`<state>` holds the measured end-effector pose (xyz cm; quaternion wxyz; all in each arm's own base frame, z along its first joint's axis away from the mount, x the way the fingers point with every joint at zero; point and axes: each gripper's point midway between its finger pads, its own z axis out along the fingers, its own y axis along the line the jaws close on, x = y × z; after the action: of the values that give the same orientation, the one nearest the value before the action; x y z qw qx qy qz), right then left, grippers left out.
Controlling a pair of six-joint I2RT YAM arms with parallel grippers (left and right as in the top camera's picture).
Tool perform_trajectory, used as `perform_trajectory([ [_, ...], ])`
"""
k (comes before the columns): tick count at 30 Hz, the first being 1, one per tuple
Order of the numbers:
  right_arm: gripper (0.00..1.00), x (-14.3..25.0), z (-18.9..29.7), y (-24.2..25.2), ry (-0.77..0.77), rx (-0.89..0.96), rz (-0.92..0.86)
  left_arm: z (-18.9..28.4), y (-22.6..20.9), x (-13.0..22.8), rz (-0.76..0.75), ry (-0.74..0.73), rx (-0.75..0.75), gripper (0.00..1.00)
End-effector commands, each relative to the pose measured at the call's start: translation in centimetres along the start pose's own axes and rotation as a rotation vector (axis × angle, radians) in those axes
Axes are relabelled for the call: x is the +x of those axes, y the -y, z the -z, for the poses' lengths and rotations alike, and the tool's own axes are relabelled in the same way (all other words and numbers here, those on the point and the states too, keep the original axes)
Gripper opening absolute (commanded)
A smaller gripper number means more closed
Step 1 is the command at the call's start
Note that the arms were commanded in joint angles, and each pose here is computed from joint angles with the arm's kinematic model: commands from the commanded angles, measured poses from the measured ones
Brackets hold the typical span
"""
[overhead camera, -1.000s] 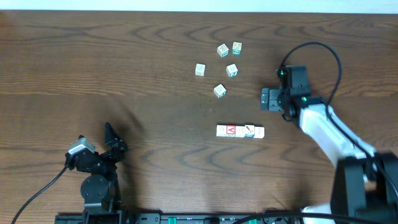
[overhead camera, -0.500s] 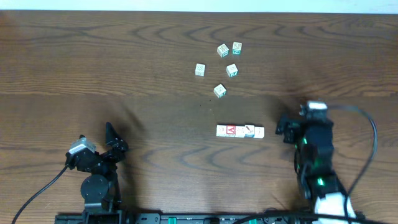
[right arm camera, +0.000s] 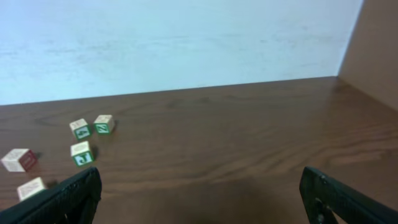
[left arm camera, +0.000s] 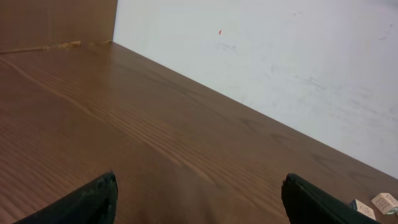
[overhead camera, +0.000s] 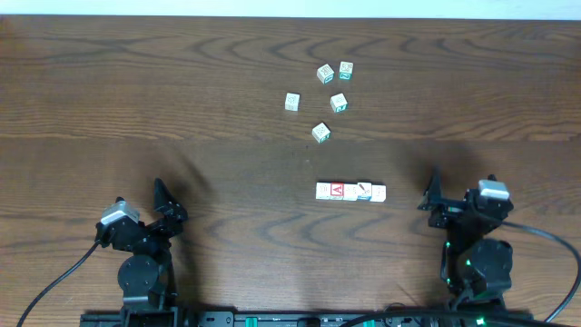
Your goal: Lift 5 blocks
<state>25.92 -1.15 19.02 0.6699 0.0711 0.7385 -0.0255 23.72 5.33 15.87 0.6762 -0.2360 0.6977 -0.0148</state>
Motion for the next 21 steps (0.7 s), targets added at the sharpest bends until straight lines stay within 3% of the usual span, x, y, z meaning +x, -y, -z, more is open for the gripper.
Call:
perform_trajectory([
  [1, 0.99, 0.8, 0.4, 0.6, 0.013, 0.013, 0.046, -0.1, -0.7, 1.5, -0.033, -0.042, -0.024, 0.85],
  [11, 0.99, 3.1, 0.9, 1.0, 0.037, 0.020, 0.102, -0.1, -0.7, 1.5, -0.033, -0.042, -0.024, 0.85],
  [21, 0.99, 2.9, 1.1, 1.3, 0.047, 0.023, 0.154, -0.1, -0.7, 1.5, -0.033, -0.042, -0.024, 0.85],
])
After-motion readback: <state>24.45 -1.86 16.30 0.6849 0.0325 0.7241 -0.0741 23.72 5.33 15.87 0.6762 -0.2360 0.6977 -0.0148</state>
